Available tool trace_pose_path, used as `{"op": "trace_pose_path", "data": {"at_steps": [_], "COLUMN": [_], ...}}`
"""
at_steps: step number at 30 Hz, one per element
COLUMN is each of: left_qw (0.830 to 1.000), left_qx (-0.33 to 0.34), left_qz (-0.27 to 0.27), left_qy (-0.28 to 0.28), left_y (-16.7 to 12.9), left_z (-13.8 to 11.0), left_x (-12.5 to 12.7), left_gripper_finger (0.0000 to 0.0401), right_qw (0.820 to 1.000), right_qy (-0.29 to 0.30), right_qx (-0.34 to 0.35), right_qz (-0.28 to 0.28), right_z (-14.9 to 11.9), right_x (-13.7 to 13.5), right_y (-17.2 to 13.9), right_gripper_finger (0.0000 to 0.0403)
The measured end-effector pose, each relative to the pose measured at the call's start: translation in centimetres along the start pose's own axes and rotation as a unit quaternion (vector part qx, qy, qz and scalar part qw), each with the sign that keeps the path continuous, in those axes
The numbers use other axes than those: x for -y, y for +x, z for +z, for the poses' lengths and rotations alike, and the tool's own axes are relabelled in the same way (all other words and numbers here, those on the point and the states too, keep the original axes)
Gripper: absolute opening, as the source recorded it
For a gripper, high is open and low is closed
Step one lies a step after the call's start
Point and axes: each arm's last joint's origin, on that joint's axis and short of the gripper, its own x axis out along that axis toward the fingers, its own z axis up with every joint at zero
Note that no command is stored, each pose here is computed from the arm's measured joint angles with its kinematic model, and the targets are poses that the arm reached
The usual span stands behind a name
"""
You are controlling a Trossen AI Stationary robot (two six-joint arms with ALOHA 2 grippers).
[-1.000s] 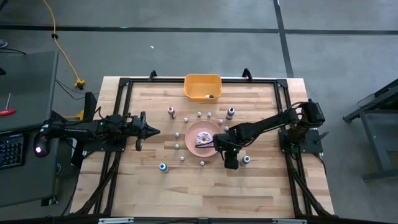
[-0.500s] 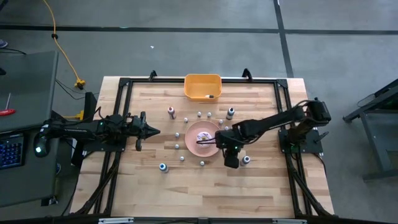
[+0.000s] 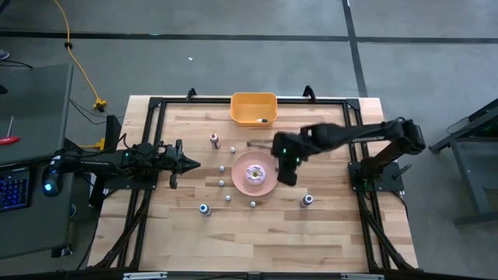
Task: Pick & Place food coloring
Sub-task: Put the small black food coloring bottle into the orange bin
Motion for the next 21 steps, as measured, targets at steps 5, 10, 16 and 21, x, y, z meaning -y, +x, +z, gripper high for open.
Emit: {"op": "trace_pose_path", "data": {"at_steps": [5, 10, 16, 21], "left_qw": [1.0, 1.0, 1.0, 1.0], "left_qx": [0.0, 0.0, 0.0, 0.0], "left_qz": [0.0, -0.001, -0.001, -0.001], "left_qy": [0.0, 0.0, 0.0, 0.0], "left_y": [0.0, 0.0, 0.0, 0.0], "left_z": [0.0, 0.0, 0.0, 0.0], "left_x": [0.0, 0.0, 0.0, 0.0], "left_gripper_finger": [0.0001, 0.0001, 0.0001, 0.0001], "right_qw": [0.997, 0.992, 0.99, 0.989], "right_qy": [-0.002, 0.009, 0.016, 0.019], "right_qx": [0.045, 0.078, 0.084, 0.073], "right_qz": [-0.059, -0.098, -0.114, -0.125], "right_z": [3.0, 6.1, 9.8, 12.1], "right_x": [1.6, 3.9, 7.1, 10.1], "right_y": [-3.0, -3.6, -2.0, 0.2], "right_gripper_finger": [0.0052, 0.0048, 0.0054, 0.0051]}}
